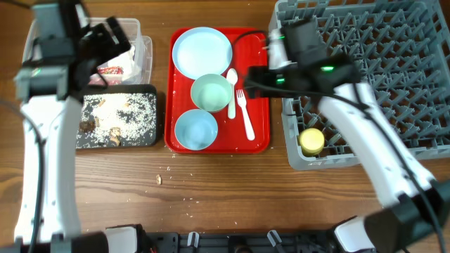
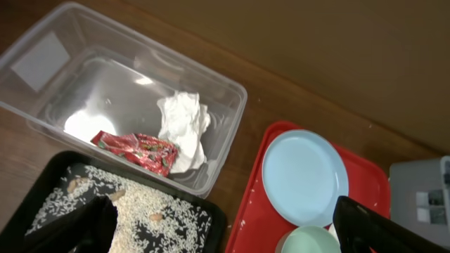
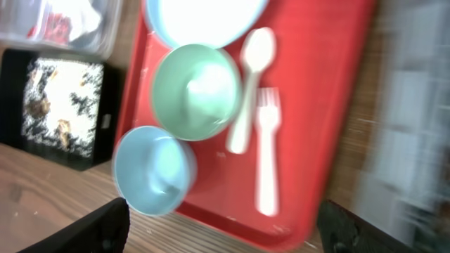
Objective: Sort waste into correct bins and load items into the dishwasher rack
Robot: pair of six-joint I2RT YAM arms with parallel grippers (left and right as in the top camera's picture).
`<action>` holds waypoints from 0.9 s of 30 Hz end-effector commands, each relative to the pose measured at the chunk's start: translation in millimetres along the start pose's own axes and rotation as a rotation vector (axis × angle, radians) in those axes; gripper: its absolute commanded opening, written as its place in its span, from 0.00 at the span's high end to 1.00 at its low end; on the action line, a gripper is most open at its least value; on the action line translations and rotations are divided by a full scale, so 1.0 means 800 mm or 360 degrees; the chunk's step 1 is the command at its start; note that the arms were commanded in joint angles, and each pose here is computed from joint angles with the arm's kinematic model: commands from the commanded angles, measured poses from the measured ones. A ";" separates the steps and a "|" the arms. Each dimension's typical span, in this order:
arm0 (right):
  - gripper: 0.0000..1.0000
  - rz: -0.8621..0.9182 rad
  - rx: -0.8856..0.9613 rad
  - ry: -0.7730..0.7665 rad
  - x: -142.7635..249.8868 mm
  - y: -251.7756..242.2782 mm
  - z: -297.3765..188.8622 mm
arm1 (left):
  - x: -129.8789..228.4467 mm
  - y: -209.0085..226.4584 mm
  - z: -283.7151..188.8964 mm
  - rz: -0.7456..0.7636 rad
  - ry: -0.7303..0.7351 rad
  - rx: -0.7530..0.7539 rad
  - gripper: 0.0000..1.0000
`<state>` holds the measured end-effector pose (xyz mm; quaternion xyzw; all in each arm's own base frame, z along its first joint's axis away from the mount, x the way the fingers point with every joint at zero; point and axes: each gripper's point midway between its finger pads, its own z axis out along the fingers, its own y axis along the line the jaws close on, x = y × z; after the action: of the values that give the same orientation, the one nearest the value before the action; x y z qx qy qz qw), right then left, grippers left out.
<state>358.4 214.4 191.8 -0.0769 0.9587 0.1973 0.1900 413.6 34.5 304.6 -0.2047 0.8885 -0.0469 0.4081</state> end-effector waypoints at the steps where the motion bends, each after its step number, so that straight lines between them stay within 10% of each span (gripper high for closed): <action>1: 0.16 0.0013 -0.0070 0.0212 0.027 0.032 0.079 | -0.007 0.004 -0.008 -0.0010 -0.0021 0.0019 0.00; 11: 0.49 0.0045 0.0013 0.0620 0.119 0.038 0.219 | -0.007 0.004 -0.007 -0.0009 -0.0018 0.0019 0.00; 15: 0.96 0.0098 -0.0001 0.0685 0.127 0.032 0.227 | -0.007 0.004 -0.007 -0.0009 -0.0019 0.0019 0.00; 27: 0.96 -0.0033 0.0160 0.0157 0.040 0.033 0.058 | -0.007 0.004 -0.007 -0.0009 -0.0018 0.0019 0.00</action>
<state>318.5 278.2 73.6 -0.0869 0.9832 0.1583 0.0281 409.3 39.8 310.0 -0.2101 0.8850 -0.0477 0.4128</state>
